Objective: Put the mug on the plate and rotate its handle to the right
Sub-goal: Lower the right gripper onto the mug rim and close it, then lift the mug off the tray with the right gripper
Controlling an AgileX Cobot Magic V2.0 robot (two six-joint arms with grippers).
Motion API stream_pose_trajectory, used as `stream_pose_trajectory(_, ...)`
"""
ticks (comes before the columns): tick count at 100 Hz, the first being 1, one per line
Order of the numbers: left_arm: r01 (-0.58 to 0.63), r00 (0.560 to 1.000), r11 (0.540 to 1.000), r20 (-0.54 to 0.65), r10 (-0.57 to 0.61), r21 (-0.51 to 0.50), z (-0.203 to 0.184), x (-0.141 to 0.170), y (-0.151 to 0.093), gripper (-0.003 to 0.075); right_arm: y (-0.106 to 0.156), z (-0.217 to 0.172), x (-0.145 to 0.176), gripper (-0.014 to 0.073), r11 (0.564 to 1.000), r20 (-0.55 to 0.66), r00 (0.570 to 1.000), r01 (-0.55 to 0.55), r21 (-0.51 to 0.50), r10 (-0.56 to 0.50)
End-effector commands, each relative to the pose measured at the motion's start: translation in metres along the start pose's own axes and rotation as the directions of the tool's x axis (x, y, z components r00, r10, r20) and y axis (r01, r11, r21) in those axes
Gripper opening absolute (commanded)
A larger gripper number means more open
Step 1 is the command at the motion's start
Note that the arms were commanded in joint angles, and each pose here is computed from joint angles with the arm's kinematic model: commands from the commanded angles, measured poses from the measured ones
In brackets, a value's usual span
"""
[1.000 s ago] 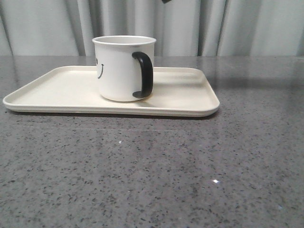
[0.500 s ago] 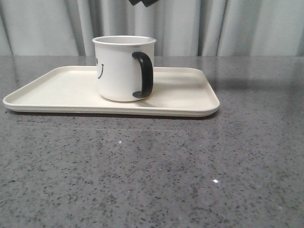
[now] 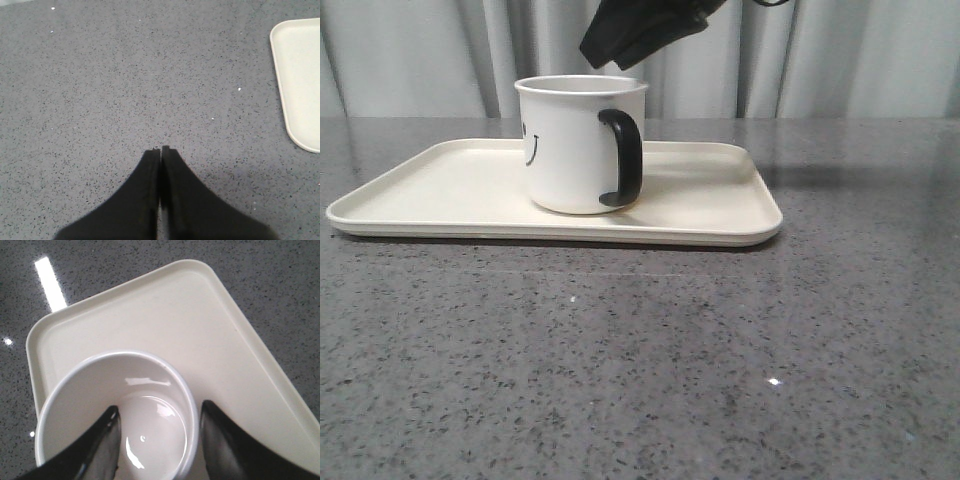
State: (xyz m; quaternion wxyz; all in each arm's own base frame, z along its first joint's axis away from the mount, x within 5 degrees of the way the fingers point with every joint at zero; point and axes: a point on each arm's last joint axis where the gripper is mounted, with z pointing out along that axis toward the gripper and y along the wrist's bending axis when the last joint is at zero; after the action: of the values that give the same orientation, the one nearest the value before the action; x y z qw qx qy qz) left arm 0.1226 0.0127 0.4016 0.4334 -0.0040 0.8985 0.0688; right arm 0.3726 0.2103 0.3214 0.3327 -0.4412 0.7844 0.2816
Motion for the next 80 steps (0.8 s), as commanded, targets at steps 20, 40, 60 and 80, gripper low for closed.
stream_pose_trajectory(20,0.012,0.996,1.0,0.089,-0.011,-0.002,-0.007,-0.01,0.001,-0.002,0.003,-0.012,-0.017,0.0384,1.0,0.093,0.996,-0.014,0.012,0.012)
stream_pose_trajectory(40,0.012,0.996,1.0,0.089,-0.011,-0.002,-0.007,-0.01,0.001,-0.002,-0.001,-0.004,-0.012,0.0384,0.999,0.076,0.996,-0.036,0.001,0.036)
stream_pose_trajectory(60,0.012,0.996,1.0,0.089,-0.011,-0.002,-0.007,-0.01,0.001,-0.002,-0.002,-0.004,-0.013,0.0384,0.999,0.08,0.996,-0.038,0.006,0.037)
stream_pose_trajectory(80,0.013,0.996,1.0,0.089,-0.013,0.0,-0.007,-0.01,0.001,-0.002,-0.003,-0.002,-0.012,0.0384,0.999,0.078,0.996,-0.047,0.004,0.047)
